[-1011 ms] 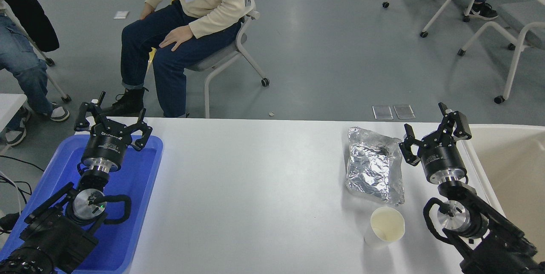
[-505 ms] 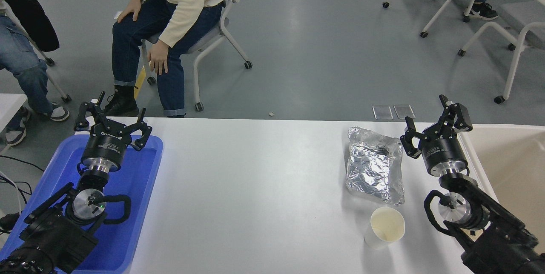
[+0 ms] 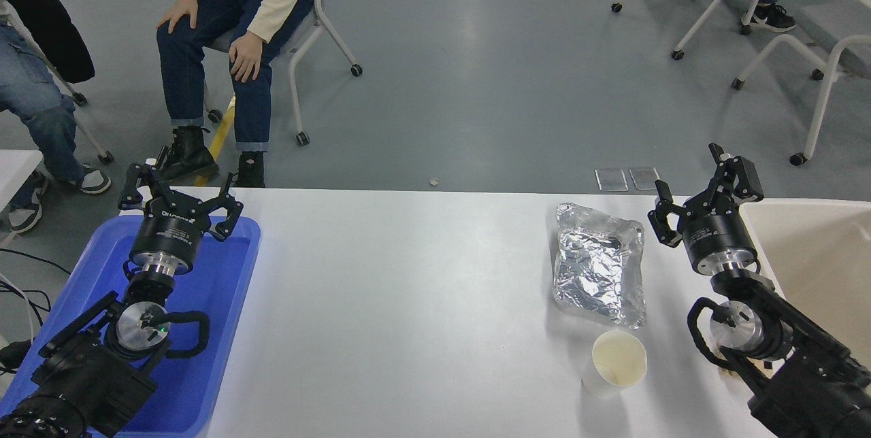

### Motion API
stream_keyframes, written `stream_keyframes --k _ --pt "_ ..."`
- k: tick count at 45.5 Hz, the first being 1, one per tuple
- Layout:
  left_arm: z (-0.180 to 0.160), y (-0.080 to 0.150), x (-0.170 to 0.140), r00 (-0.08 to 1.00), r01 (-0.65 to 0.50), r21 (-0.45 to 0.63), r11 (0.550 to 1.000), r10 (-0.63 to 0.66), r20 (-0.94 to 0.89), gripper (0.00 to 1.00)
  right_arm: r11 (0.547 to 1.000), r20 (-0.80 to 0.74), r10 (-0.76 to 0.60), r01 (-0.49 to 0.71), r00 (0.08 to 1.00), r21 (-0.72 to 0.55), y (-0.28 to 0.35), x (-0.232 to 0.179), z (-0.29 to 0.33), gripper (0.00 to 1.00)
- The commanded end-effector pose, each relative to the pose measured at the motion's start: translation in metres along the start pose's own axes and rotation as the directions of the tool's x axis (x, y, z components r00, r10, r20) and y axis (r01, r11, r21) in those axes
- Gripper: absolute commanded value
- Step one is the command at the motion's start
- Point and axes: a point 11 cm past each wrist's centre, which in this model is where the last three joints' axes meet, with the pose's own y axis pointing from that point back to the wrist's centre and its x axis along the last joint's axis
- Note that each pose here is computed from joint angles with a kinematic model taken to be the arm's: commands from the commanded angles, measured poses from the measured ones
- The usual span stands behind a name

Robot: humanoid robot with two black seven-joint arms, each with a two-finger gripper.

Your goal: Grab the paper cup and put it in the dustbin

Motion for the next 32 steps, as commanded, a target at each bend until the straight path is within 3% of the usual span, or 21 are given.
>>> stream_keyframes --k 1,8,16,26,32 --pt "0.000 0.000 0.000 1.000 0.001 -0.001 1.000 -0.001 0.000 1.00 0.994 -0.208 -0.081 0.063 0.975 -0.093 0.001 0.018 -0.020 1.00" --pt "0.000 0.000 0.000 1.000 0.001 -0.001 1.000 -0.001 0.000 1.00 0.965 -0.421 -0.206 0.113 0.883 -0.237 0.000 0.029 -0.036 1.00" --pt "0.001 0.000 0.000 1.000 0.001 -0.002 1.000 -0.001 -0.001 1.00 0.938 -0.637 -0.281 0.066 0.718 -0.340 0.000 0.058 -0.078 1.00" --pt "0.001 0.000 0.000 1.000 0.001 -0.002 1.000 -0.001 -0.001 1.00 0.883 -0.726 -0.413 0.047 0.551 -0.467 -0.001 0.060 -0.094 1.00" --pt "0.000 0.000 0.000 1.000 0.001 -0.001 1.000 -0.001 -0.001 1.00 0.825 -0.744 -0.517 0.016 0.423 -0.565 0.000 0.057 -0.106 1.00"
